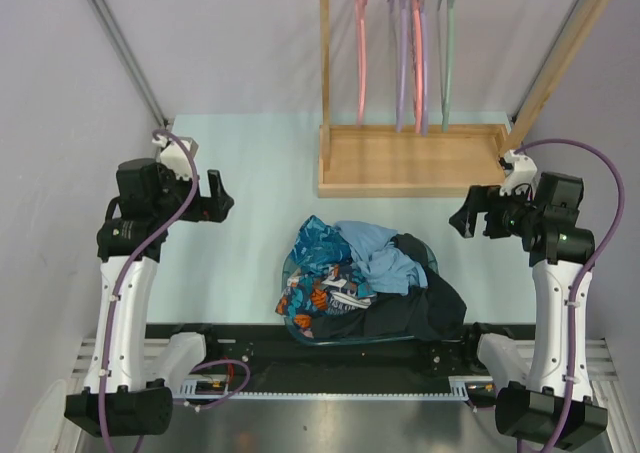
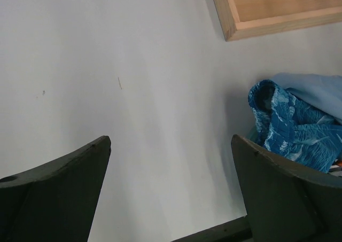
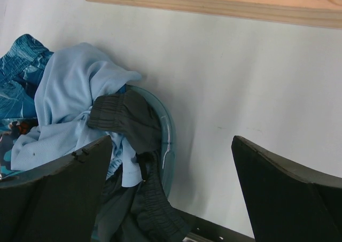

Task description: Place the shorts on the hanger

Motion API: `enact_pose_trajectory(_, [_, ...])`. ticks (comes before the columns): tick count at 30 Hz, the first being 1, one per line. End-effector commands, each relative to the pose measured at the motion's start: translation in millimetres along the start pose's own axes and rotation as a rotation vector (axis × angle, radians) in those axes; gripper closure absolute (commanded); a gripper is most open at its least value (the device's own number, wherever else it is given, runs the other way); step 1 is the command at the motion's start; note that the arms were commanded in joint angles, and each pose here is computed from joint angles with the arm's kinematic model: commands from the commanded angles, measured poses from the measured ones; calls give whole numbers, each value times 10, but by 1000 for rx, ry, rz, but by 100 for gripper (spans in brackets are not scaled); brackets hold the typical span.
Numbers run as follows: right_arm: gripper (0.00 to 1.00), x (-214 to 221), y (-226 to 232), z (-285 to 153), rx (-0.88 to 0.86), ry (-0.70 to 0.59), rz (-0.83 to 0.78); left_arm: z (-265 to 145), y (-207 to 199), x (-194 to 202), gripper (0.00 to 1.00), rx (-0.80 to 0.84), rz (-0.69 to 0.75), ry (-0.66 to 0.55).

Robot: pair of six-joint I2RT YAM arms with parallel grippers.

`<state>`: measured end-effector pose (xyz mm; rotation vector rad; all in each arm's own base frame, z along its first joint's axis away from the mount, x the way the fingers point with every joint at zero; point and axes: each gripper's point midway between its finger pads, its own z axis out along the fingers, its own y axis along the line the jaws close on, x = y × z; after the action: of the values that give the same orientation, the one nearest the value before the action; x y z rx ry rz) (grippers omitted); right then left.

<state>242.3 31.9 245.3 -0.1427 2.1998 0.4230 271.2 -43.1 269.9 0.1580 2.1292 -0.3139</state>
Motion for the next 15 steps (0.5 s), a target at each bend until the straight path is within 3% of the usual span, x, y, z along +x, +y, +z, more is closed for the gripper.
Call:
enact_pose_trajectory(1, [0,-24,87,-20,-57,-5,-67,-92,-45,-193,0,33,106,-57])
enact_pose_trajectory(9, [0,60,284,21,-110,48,-183,-34,-4,-180,0,21,109,-51])
enact_pose_trajectory(15, [0,297,567,118,-245,133,-299,-13,-118,-240,0,94,135,-74])
